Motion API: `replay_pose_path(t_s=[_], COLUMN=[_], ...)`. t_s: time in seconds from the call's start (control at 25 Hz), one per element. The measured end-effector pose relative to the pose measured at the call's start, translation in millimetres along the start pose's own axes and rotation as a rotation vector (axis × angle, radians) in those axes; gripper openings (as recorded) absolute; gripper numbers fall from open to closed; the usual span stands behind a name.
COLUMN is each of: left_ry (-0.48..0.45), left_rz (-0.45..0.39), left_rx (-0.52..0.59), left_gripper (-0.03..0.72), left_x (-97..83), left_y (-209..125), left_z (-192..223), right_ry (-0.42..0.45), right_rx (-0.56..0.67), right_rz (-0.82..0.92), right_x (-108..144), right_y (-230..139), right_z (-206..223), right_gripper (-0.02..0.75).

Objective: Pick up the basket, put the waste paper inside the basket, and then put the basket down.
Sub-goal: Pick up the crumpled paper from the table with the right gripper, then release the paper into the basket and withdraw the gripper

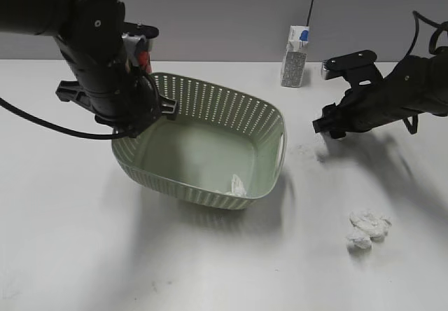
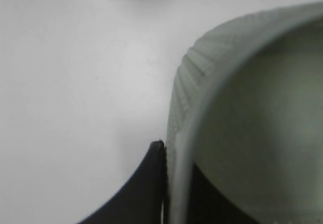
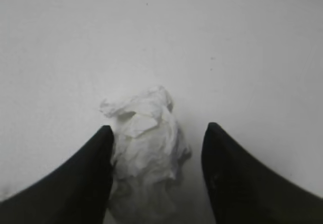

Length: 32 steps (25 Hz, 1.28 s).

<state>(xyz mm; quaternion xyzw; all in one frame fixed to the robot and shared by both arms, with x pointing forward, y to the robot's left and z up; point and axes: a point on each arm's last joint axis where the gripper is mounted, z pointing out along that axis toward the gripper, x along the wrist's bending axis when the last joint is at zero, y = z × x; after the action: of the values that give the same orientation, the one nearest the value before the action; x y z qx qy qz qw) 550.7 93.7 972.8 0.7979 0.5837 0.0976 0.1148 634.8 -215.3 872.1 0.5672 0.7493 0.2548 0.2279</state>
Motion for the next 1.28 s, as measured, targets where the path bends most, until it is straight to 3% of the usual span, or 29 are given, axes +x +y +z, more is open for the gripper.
replay_pose_path(t_s=[0.08,0.24,0.28,0.52,0.76,0.96,1.12,1.2,1.28], left_ry=[0.000,0.000,0.000,-0.001,-0.002,-0.002,-0.002,-0.004,-0.012], left_rz=[0.000,0.000,0.000,0.000,0.000,0.000,-0.001,-0.003,-0.011], left_rx=[-0.001,-0.001,-0.001,-0.002,-0.004,-0.004,-0.003,-0.003,0.001], left_gripper=[0.000,0.000,0.000,0.000,0.000,0.000,0.000,0.000,0.000], left_x=[0.0,0.0,0.0,-0.1,-0.1,-0.1,-0.2,-0.4,-1.1], left_y=[0,0,0,0,0,0,0,0,0], left_z=[0,0,0,0,0,0,0,0,0], right_ry=[0.006,0.025,0.031,0.096,0.223,0.437,0.536,0.556,0.564], right_rx=[0.013,0.049,0.060,0.115,0.079,0.038,0.033,0.037,0.055], right_rz=[0.000,0.001,0.002,0.002,0.068,-0.022,-0.118,-0.149,-0.168], right_x=[1,2,3,7,21,66,107,124,137], right_y=[-1,-4,-4,8,40,53,49,45,40], right_z=[0,0,-1,-31,-107,-172,-188,-185,-175], right_gripper=[0.339,0.081,0.057,0.053,0.048,0.047,0.050,0.101,0.246])
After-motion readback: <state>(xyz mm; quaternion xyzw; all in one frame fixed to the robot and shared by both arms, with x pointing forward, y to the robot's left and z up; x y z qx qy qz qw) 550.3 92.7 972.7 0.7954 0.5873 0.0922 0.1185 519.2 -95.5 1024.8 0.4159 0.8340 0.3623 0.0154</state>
